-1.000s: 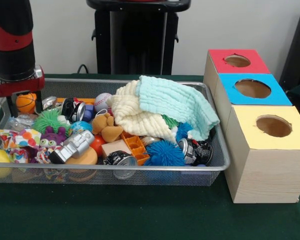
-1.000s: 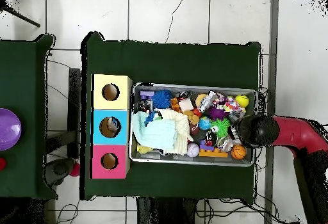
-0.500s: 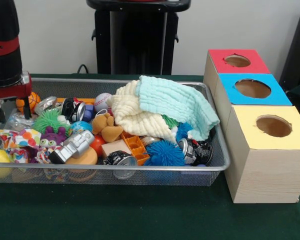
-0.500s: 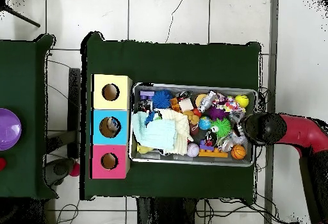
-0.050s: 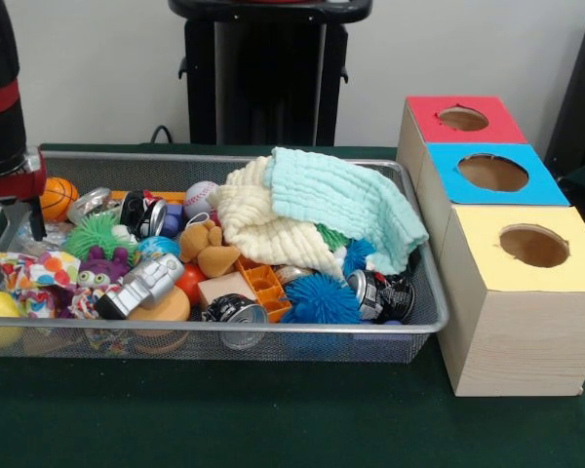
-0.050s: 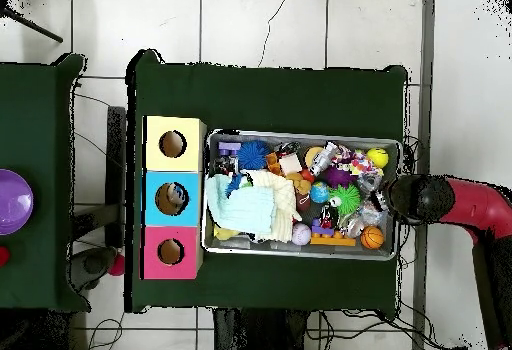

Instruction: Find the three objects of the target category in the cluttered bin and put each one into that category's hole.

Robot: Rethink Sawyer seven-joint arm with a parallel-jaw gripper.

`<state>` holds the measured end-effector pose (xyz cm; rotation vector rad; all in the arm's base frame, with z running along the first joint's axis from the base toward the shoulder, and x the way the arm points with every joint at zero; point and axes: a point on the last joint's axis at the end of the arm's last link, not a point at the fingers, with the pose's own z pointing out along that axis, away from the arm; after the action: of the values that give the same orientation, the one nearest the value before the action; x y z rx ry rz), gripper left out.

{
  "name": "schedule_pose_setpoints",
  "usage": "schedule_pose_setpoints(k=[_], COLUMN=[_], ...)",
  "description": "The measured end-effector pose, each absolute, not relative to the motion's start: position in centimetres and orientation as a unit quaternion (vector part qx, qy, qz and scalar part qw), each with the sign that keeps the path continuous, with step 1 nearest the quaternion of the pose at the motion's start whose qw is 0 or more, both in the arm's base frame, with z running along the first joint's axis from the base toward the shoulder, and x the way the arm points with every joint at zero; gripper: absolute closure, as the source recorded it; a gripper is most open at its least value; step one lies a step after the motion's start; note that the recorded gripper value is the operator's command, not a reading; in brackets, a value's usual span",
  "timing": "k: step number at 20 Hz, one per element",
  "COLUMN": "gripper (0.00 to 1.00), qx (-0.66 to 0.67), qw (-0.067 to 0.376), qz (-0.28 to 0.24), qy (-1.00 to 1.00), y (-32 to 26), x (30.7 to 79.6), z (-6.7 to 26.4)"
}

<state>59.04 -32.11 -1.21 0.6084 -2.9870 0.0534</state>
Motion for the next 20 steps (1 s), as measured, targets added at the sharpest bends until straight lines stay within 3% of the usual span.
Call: schedule_pose_setpoints(k=[15, 20], gripper=[0.0, 0.0], qx=[0.214, 0.212], qw=[0.055, 0.079], qz=[0.0, -0.014], qy=[-0.975, -0.974], y=[-29.9, -29.5], x=[59.0, 58.3], z=[-2.9, -2.9])
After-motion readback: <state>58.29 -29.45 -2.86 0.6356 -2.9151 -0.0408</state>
